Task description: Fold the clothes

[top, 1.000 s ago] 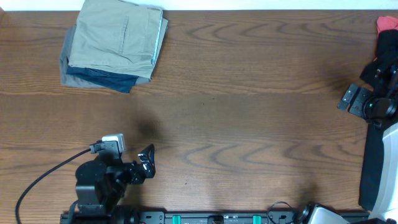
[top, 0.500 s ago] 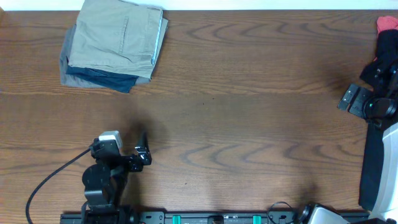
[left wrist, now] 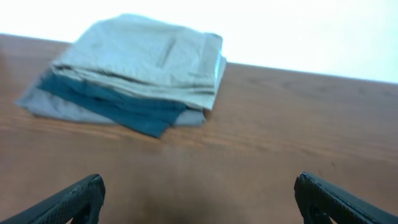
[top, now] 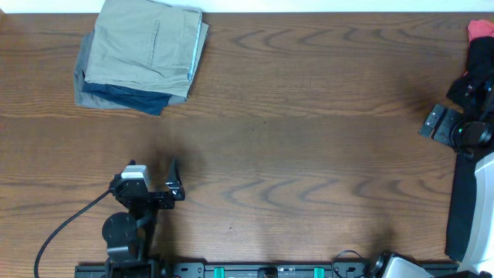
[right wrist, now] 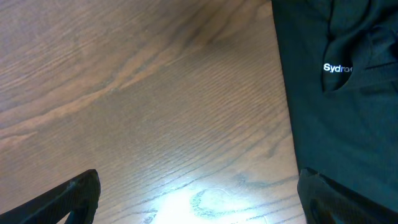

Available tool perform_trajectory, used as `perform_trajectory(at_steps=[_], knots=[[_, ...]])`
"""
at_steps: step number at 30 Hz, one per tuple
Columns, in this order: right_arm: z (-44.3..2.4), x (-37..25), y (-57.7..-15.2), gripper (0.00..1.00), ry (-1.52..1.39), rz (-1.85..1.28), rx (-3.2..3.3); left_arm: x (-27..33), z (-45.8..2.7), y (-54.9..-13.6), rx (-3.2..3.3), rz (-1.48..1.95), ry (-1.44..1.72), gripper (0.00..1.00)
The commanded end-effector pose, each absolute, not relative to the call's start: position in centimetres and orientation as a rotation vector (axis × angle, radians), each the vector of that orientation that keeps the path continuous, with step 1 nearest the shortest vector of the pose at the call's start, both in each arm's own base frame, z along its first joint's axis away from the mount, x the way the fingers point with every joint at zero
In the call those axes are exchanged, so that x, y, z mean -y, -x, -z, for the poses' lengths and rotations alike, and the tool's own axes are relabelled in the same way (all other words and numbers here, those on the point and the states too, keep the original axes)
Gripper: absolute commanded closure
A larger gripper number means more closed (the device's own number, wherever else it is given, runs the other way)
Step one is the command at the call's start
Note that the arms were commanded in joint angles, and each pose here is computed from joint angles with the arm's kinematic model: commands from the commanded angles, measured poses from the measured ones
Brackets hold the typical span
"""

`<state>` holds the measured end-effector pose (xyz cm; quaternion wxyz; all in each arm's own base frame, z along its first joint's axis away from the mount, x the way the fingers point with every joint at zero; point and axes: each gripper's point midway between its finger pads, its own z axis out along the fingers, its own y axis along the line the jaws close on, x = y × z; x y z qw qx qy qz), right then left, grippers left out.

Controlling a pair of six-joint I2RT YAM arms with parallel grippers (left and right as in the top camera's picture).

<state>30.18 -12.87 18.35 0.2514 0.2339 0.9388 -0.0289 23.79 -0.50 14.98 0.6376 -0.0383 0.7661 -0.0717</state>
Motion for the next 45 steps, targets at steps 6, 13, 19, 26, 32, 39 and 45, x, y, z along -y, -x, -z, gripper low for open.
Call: perform_trajectory(at_steps=[6, 13, 19, 26, 32, 39, 45], knots=[[-19.0, 12.7, -30.3, 0.01, -0.609, 0.088, -2.543, -0.2, -16.6, -24.6, -1.602, 0.118, 0.076, 0.02], [-19.0, 12.7, -30.3, 0.01, -0.609, 0.088, -2.543, -0.2, -16.4, -24.6, -1.611, 0.114, 0.079, 0.02], [-19.0, 12.7, -30.3, 0.01, -0.609, 0.088, -2.543, -0.3, -14.1, -24.4, -1.707, 0.116, 0.097, 0.02], [-19.0, 12.7, -30.3, 0.01, -0.609, 0.088, -2.543, -0.3, -14.1, -24.4, -1.708, 0.116, 0.097, 0.02], [-19.0, 12.7, -30.3, 0.01, -0.609, 0.088, -2.543, -0.3, -14.0, -24.4, -1.709, 0.115, 0.098, 0.02], [-19.0, 12.7, -30.3, 0.01, -0.609, 0.088, -2.543, -0.3, -14.0, -24.4, -1.709, 0.116, 0.097, 0.02], [-19.0, 12.7, -30.3, 0.01, -0.609, 0.088, -2.543, -0.3, -14.0, -24.4, -1.709, 0.115, 0.098, 0.02]])
